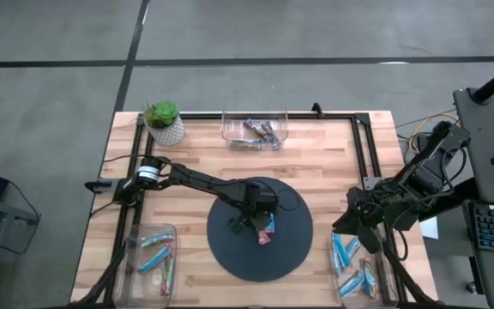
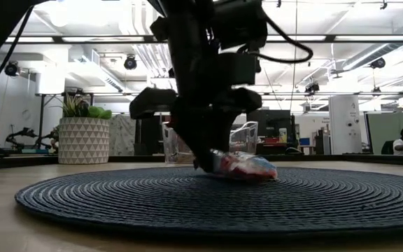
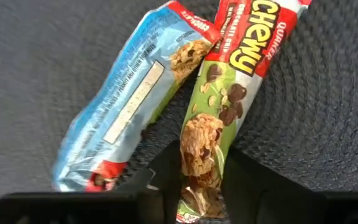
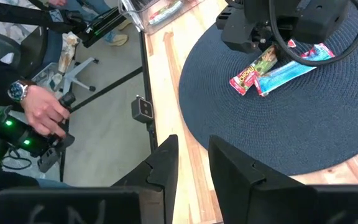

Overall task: Pick and place Granola Bars by type
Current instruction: Put the red granola bar into the bottom left transparent bin

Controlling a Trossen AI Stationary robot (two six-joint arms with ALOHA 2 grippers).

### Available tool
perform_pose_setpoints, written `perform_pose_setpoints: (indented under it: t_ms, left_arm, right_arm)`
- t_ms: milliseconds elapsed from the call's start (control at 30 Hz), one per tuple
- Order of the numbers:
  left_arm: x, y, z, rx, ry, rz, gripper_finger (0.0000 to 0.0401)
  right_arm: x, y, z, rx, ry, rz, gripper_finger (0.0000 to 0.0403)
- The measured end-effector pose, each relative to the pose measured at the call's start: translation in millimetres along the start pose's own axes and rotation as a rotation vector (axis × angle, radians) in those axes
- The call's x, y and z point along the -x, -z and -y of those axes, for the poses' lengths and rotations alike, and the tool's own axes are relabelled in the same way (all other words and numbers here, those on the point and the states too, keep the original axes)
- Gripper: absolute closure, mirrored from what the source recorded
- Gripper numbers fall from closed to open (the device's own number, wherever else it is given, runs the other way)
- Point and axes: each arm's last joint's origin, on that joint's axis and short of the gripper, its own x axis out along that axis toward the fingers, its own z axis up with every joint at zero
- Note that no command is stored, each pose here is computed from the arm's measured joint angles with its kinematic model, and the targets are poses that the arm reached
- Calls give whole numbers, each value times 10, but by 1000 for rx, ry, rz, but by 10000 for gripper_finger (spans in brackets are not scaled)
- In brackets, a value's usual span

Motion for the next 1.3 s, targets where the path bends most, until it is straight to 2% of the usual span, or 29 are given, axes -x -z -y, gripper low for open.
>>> perform_pose_setpoints:
  t_ms: [133, 367, 567, 733, 1100, 1300]
  left_arm:
    - [81, -54, -42, 4, -16, 11, 336]
    - [324, -180, -123, 43, -42, 32, 340]
    - [641, -272, -131, 108, -57, -25, 340]
    - [922, -373, -51, 229, -106, -106, 340]
    - [1542, -601, 399, 580, -62, -191, 342]
    - [1764, -722, 665, 780, -16, -124, 342]
  right_arm:
    - [0, 1, 0, 4, 0, 0, 322]
    - [0, 0, 0, 11, 0, 0, 330]
    - [0, 0, 0, 23, 0, -1, 327]
    - [0, 1, -1, 51, -1, -2, 323]
    - [-1, 1, 0, 132, -1, -2, 332]
    - [-1, 2, -1, 166, -2, -2, 325]
